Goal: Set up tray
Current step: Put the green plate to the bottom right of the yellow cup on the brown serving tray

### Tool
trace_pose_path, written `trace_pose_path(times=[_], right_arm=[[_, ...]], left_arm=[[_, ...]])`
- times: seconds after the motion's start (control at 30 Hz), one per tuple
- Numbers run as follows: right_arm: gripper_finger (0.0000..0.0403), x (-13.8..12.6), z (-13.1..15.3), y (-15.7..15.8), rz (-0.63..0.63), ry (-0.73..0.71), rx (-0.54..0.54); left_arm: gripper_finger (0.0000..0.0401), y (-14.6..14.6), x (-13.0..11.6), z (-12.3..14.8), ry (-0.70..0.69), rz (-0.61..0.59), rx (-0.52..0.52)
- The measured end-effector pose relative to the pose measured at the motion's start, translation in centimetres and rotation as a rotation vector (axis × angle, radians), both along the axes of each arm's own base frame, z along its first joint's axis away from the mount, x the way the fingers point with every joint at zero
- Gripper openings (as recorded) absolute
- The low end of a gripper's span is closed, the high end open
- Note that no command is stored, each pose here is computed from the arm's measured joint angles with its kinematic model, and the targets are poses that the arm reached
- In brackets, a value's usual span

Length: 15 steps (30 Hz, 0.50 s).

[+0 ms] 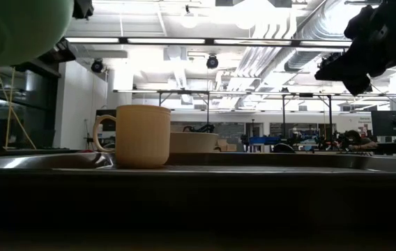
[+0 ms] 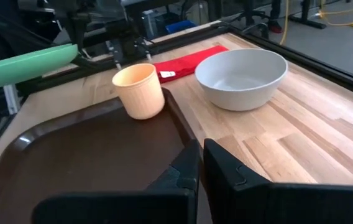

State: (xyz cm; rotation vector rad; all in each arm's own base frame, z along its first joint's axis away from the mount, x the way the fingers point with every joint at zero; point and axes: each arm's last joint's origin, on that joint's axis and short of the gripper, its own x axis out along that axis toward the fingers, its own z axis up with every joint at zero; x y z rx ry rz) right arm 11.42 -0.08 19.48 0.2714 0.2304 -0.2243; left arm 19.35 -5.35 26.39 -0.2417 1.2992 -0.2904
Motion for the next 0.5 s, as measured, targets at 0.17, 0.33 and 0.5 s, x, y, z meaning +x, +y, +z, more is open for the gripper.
trace_pose_path(times=[0.17, 0.33, 0.5], right_arm=[[0.0000, -0.6, 0.4, 0.0, 0.012, -0.045, -0.013], [0.0000, -1.4, 0.2, 0.0, 0.018, -0.025, -0.011], [0.0000, -2.1, 0.3, 0.0, 0.037, -0.051, -0.010]], left_arm=[[0.0014, -0.1, 0.3, 1.0, -0.031, 0.011, -0.016], [0.0014, -0.2, 0.5, 1.6, -0.041, 0.030, -0.046], [0.0014, -0.3, 1.1, 1.9, -0.086, 0.054, -0.068]])
